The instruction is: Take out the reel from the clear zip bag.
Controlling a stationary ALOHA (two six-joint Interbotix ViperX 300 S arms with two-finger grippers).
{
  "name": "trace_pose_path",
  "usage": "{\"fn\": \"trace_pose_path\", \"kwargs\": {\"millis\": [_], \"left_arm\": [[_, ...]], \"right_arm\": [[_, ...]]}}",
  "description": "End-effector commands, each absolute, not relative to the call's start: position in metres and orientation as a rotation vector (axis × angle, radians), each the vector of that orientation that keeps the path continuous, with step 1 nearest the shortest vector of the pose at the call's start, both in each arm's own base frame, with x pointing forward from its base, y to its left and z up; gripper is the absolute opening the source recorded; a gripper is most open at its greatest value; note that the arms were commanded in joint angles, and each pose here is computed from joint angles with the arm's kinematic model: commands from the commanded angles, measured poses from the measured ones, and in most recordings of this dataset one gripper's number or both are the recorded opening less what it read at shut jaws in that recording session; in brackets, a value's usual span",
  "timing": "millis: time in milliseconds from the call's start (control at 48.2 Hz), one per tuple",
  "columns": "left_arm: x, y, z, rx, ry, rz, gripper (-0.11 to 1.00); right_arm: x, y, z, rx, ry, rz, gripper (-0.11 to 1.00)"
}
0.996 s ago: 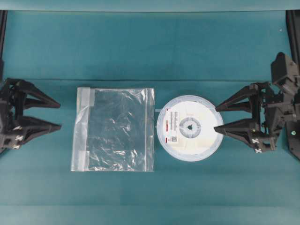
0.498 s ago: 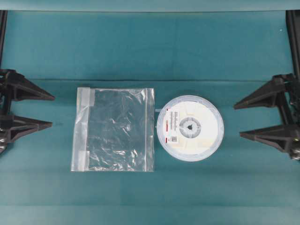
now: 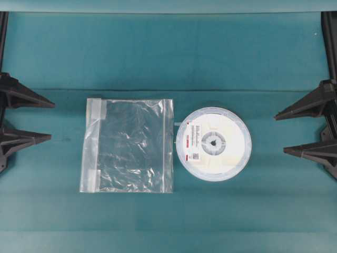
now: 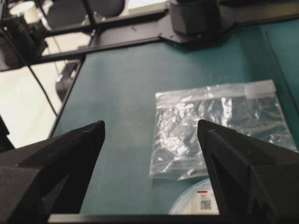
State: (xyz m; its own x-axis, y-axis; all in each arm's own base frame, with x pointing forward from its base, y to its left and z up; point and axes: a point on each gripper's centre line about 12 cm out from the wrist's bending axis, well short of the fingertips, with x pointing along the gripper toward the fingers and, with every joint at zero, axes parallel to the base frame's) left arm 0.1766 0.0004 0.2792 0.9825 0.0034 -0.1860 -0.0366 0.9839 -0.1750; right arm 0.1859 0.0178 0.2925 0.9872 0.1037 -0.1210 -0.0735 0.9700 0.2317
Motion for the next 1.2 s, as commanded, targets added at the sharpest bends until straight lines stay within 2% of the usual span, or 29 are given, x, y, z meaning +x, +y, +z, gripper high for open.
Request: {"fn": "trace_pose_path", "kwargs": {"millis": [0,1182], "left_arm": [[0.177,0.000,0.293,-0.174,0.150,0.014,0.89],[0.170,0.000,0.296,-0.182,0.165,0.017,0.89]], "right_arm": [[0.187,0.017,0.302,0.216,0.108,0.090,0.94],[0.176,0.002,0.310,0.221,0.044,0.014,0.93]]}}
